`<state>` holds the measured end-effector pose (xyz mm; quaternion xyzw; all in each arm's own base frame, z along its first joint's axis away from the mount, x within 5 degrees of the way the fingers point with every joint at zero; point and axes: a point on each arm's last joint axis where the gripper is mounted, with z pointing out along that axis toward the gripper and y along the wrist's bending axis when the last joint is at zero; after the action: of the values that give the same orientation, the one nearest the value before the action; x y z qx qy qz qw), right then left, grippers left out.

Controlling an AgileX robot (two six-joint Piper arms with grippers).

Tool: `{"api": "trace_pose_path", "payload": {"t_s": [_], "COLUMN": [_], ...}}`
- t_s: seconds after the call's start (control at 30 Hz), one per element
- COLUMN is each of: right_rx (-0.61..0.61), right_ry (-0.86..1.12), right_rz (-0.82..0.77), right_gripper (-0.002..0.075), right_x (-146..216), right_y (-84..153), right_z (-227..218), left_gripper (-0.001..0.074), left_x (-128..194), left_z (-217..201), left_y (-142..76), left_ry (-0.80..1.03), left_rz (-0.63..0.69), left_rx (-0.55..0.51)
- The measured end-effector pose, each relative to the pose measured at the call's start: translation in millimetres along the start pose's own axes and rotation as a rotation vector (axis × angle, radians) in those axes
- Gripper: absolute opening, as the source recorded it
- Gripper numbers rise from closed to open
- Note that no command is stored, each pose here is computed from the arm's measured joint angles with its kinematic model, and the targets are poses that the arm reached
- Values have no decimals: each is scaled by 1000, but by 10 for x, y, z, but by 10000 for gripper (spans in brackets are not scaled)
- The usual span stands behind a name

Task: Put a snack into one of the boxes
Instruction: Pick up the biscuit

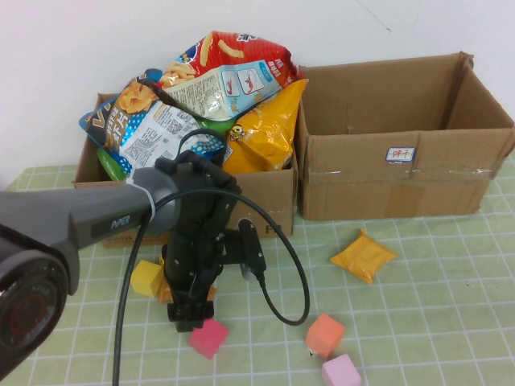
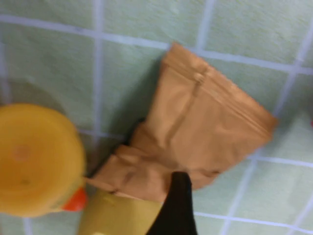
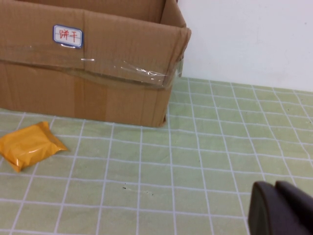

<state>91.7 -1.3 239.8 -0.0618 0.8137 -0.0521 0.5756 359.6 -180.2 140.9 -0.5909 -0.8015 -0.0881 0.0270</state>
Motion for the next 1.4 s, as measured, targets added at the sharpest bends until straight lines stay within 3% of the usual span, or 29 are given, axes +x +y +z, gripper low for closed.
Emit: {"api": "trace_pose_path", "payload": {"t_s": [0.27, 0.6, 1.4], "right_rx": [0, 0, 0], "right_ry": [-2, -2, -2], "right_rz": [1, -2, -2], "right_gripper": [-2, -2, -2], "right_x": [-2, -2, -2], "right_y": [0, 0, 0], "right_z": [0, 0, 0], "left_gripper": [584, 579, 265], "left_x": [-46, -108, 13], "left_z": [-6, 104, 231], "left_y": [93, 68, 166], "left_ry": [-47, -72, -64], "left_rz": [62, 187, 91], "left_rx": [-104, -74, -23]}}
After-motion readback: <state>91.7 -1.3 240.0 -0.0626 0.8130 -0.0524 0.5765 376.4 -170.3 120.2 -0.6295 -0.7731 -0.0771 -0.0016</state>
